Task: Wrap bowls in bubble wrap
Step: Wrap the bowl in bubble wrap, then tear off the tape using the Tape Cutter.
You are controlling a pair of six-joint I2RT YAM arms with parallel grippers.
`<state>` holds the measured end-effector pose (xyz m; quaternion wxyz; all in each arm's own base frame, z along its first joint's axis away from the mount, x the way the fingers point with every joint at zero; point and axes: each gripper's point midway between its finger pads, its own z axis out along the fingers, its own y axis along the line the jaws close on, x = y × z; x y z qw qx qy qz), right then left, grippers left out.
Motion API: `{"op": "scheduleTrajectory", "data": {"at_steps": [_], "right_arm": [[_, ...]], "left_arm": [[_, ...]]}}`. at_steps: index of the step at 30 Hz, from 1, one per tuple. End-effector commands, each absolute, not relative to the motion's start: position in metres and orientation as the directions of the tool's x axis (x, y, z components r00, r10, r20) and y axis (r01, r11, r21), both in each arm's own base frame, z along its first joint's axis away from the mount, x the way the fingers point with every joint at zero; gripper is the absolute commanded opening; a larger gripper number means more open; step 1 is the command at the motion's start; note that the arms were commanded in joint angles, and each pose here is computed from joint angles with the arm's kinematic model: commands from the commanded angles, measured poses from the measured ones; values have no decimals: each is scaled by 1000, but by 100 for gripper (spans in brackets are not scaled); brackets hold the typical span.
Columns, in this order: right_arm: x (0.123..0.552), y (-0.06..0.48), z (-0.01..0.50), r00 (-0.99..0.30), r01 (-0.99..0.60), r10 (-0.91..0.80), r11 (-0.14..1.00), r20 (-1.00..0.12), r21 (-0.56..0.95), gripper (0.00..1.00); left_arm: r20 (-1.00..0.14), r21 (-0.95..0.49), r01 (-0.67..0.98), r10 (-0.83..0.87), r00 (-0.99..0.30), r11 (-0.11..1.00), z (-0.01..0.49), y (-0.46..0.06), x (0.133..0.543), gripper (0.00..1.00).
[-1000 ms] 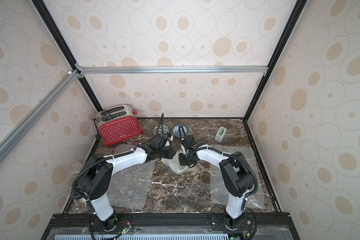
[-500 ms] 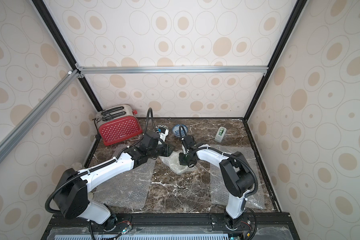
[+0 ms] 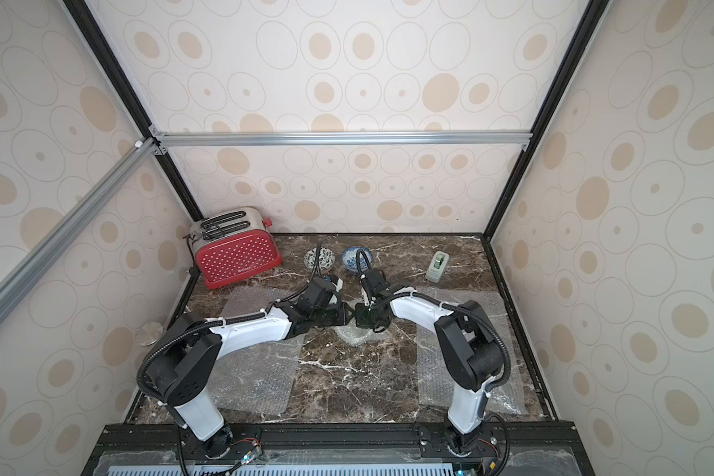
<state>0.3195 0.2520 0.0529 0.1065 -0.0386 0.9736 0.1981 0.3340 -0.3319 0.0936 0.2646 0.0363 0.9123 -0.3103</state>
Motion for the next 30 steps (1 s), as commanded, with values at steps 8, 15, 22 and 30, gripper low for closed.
{"op": "scheduleTrajectory", "data": {"at_steps": [8, 15, 22, 30], "right_arm": [[312, 249, 63, -973, -111, -18, 910, -228, 400, 14], [318, 243, 69, -973, -97, 1, 907, -233, 409, 25], [334, 212, 107, -955, -61, 80, 890, -287, 452, 31], [386, 111, 149, -845, 128, 388, 815, -368, 565, 33]], "left_arm": [[-445, -571, 171, -128, -886, 803, 61, -341, 338, 27], [-397, -555, 129, -126, -909, 822, 29, -323, 318, 25], [-418, -547, 150, -113, -901, 824, 37, -323, 319, 25], [-438, -543, 194, -78, -895, 817, 51, -332, 325, 25]]}}
